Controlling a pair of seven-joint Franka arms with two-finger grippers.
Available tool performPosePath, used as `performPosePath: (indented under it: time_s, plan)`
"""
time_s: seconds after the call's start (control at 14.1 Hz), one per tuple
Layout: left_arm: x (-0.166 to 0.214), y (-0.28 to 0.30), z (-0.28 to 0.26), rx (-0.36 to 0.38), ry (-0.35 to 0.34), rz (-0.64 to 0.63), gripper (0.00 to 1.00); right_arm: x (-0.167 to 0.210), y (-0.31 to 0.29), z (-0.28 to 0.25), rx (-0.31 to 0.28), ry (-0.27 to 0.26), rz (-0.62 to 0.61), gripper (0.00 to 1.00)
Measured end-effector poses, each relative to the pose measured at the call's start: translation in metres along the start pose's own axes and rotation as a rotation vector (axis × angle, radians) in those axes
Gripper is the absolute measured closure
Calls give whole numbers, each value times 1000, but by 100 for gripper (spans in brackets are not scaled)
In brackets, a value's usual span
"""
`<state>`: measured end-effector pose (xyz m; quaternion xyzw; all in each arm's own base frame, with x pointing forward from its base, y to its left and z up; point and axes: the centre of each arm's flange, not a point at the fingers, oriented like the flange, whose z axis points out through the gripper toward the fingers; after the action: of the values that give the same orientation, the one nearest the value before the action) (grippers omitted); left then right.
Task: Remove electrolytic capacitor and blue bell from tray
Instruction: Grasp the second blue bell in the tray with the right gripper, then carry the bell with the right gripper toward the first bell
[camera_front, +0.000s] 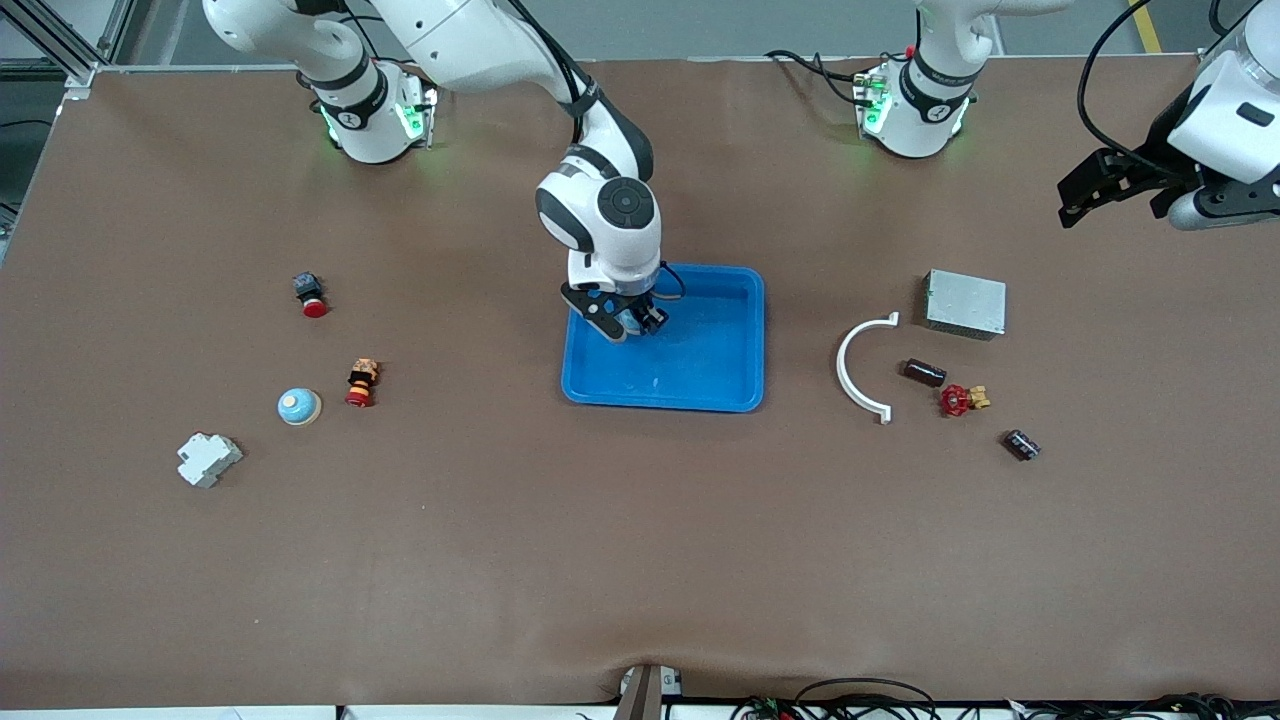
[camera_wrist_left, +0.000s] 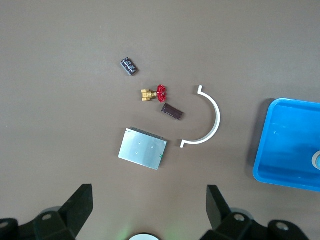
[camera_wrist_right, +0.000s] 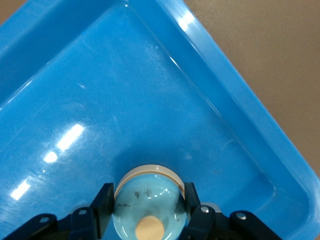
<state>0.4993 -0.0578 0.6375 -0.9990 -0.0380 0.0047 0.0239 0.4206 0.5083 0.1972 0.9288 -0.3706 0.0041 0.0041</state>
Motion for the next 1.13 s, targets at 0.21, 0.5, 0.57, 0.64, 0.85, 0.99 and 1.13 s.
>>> performPosePath:
  time_s: [0.21, 0.5, 0.57, 0.64, 0.85, 0.99, 1.13]
  plan:
    - [-1, 0, 0, 2, -8, 1, 0, 3, -6, -6, 13, 3, 4, 38]
    - [-3, 13, 0, 3, -2, 24, 0, 11, -15, -20, 3, 11, 6, 38]
    - [-3, 15, 0, 3, 1, 27, 0, 16, -17, -24, -11, 14, -3, 38]
    - [-2, 15, -1, 2, 3, 26, 0, 24, -18, -27, -25, 16, -13, 38]
    - [2, 15, 2, 1, 3, 26, 0, 67, -21, -45, -56, 15, -59, 38]
    - [5, 15, 6, 1, -1, 25, 0, 106, -16, -62, -81, 8, -100, 38]
    - [8, 16, 8, 0, 1, 24, 0, 151, -6, -87, -105, -6, -148, 38]
